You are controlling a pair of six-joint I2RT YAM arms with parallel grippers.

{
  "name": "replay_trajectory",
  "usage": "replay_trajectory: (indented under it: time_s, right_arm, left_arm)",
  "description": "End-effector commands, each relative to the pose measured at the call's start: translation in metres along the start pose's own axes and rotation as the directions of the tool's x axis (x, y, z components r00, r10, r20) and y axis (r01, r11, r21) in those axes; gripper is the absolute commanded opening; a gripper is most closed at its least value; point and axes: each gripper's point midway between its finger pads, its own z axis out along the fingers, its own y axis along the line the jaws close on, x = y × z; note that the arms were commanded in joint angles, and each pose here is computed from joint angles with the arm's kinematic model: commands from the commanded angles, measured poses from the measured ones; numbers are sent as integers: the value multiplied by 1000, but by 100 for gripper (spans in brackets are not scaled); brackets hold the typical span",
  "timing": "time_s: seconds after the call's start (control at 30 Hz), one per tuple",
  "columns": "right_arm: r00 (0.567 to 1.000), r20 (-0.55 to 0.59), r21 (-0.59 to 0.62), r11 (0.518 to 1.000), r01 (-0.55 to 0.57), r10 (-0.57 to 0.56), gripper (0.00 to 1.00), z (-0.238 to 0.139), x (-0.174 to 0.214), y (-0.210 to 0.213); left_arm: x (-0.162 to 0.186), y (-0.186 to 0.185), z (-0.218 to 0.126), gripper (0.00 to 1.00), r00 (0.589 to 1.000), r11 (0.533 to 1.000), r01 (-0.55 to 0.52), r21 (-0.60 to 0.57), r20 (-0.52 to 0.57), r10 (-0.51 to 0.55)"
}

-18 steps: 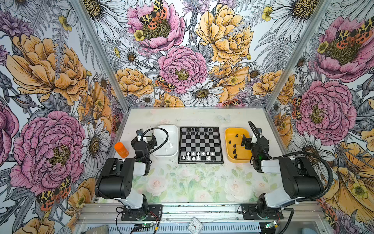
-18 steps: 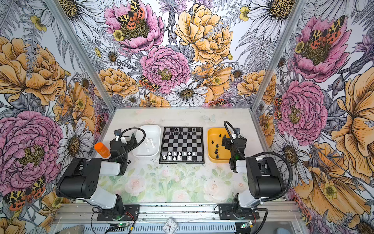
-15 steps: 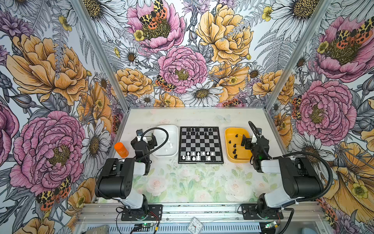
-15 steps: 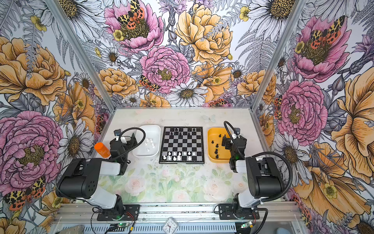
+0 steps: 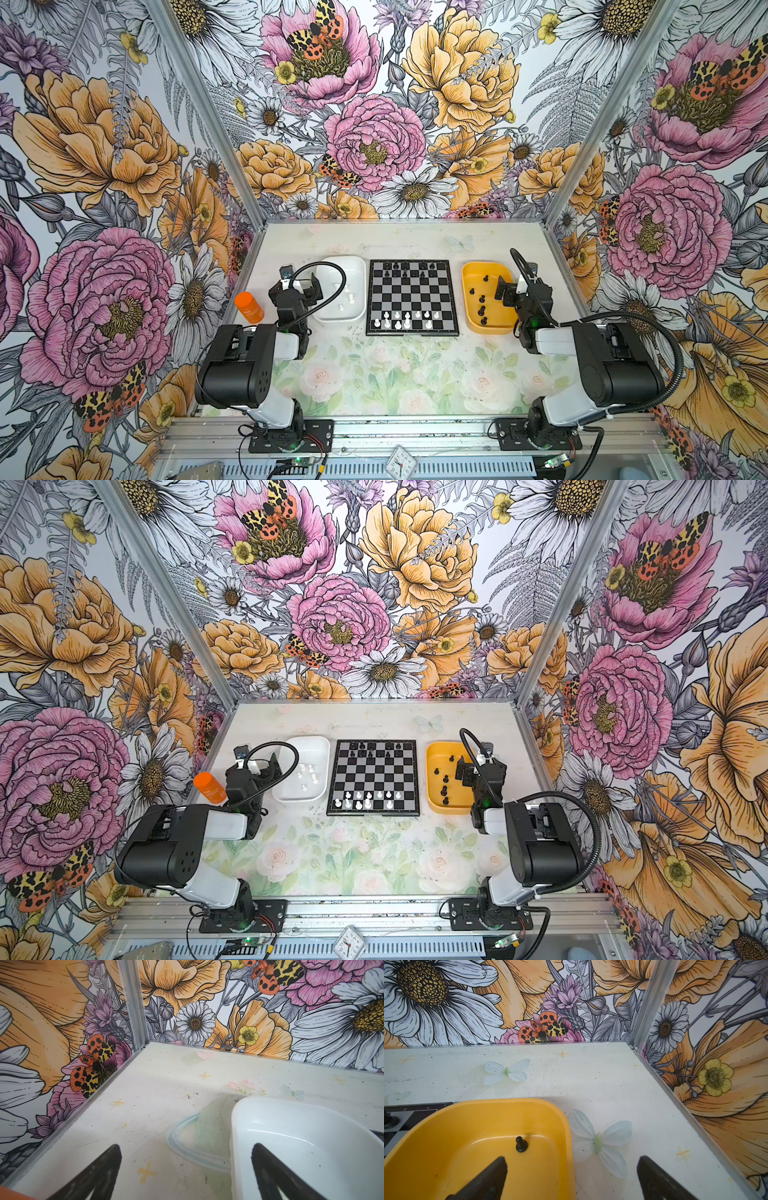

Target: Set up the chess pieces on the board

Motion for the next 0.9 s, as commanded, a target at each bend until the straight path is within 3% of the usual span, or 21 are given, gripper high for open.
replay_trajectory:
  time_s: [0.0,0.87]
  right_arm:
    - [999,35,-7,1000,-3,3,100,-1,-10,2]
    - [999,35,-9,1000,-4,4,100,0,-10,3]
  left_arm:
    - [-8,-5,2,99,1000,1000,-2,16,21,2]
    - [-7,-9,3,99,1000,999,-17,32,15,16]
